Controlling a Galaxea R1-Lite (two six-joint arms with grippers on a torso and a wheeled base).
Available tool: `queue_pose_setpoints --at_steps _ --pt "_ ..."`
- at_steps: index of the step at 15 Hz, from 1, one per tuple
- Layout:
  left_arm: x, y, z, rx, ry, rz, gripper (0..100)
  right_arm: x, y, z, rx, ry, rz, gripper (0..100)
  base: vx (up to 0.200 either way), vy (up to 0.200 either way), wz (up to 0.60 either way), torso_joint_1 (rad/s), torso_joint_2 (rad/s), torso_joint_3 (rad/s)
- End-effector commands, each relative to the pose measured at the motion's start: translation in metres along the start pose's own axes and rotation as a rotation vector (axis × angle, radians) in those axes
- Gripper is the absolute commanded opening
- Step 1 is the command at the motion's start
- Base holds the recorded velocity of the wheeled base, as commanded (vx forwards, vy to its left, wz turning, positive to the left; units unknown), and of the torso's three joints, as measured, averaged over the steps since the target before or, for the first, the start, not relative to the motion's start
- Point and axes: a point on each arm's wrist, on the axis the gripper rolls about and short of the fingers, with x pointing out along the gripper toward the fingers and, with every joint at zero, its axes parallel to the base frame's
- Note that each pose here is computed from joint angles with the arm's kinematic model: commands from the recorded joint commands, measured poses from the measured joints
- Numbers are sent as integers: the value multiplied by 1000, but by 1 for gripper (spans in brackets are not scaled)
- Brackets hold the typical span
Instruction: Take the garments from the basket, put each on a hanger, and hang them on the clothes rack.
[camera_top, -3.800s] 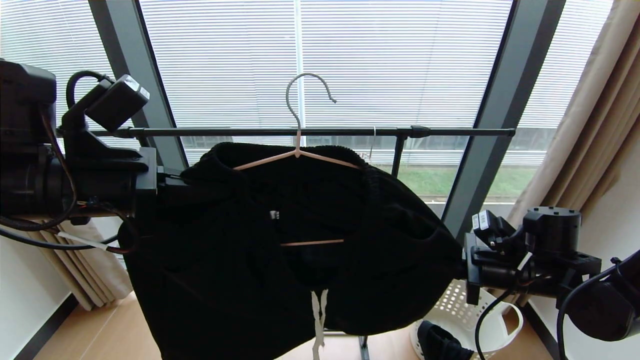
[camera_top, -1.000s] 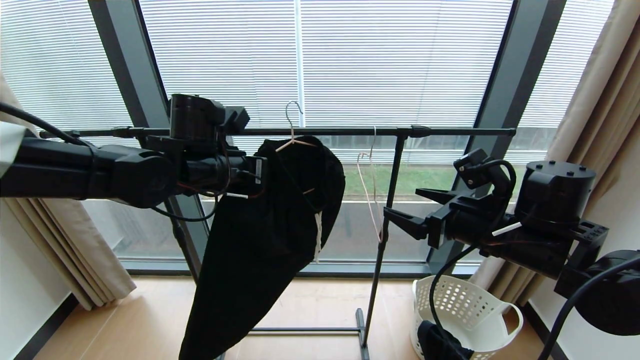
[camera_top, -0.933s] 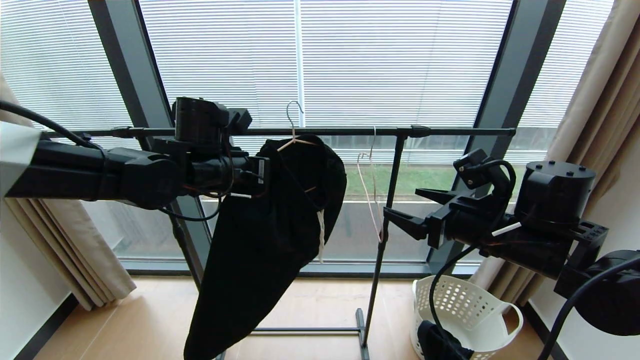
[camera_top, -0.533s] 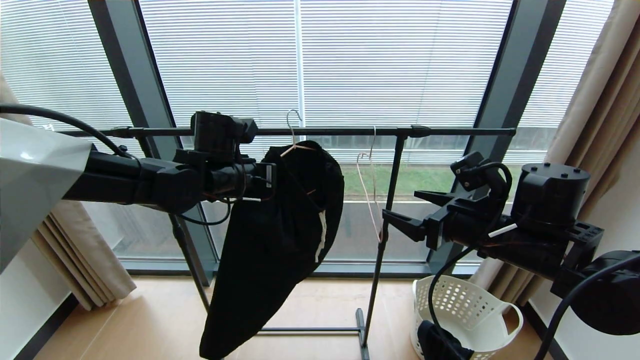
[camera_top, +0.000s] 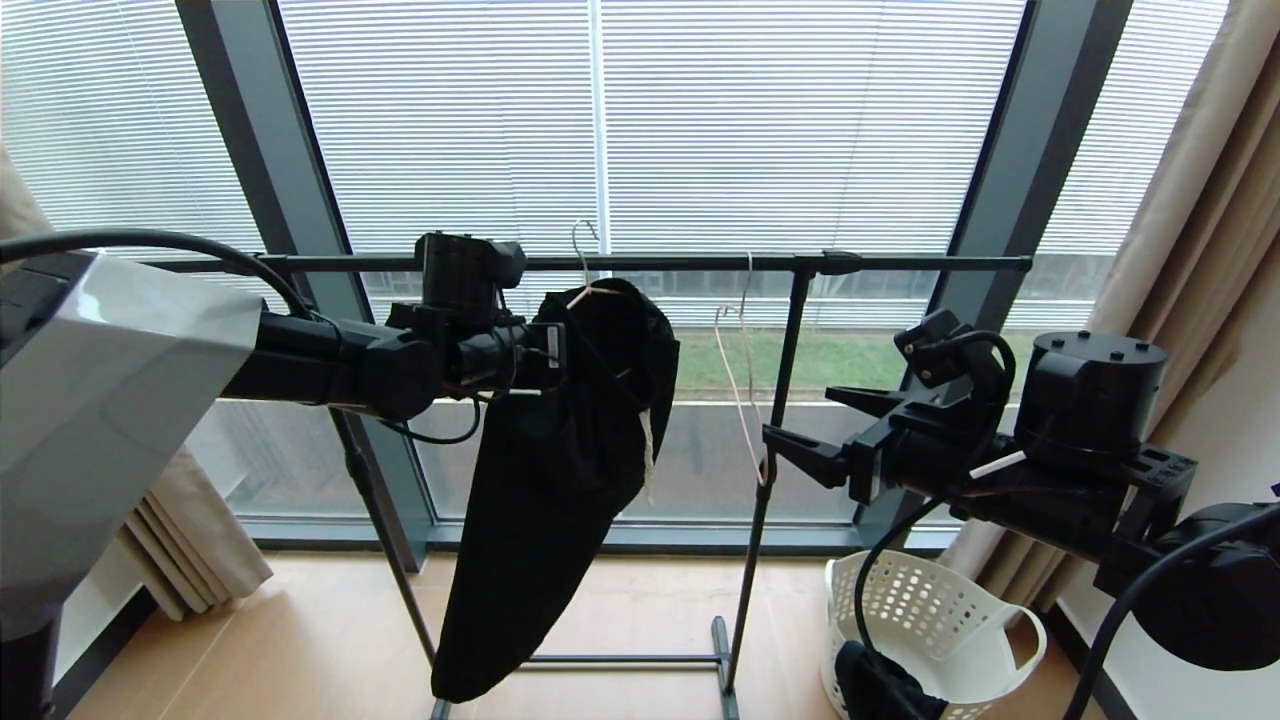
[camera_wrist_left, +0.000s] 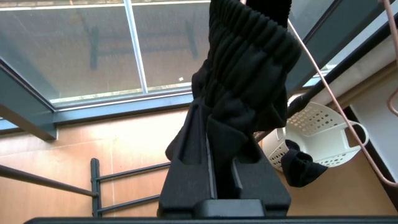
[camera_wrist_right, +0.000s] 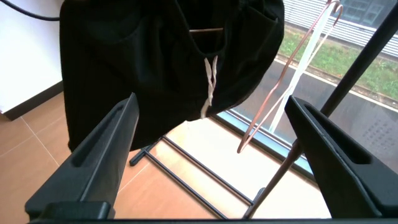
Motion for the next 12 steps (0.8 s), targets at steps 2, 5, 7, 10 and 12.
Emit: queue_pose_setpoints --at_steps 2,5,7,10,12 --pt "13 -3 -8 5 16 -5 0 0 0 -1 1 4 1 100 0 0 0 0 0 0" --pt "17 -4 -11 5 19 -6 0 1 0 -2 2 7 1 100 0 0 0 0 0 0" --pt "20 -5 -13 5 16 -6 0 1 0 -2 2 9 1 100 0 0 0 0 0 0" --pt "22 -4 -15 6 19 2 0 1 0 -2 2 9 1 100 0 0 0 0 0 0" --pt "25 -4 -18 6 24 5 0 3 -1 -5 3 16 1 100 0 0 0 0 0 0"
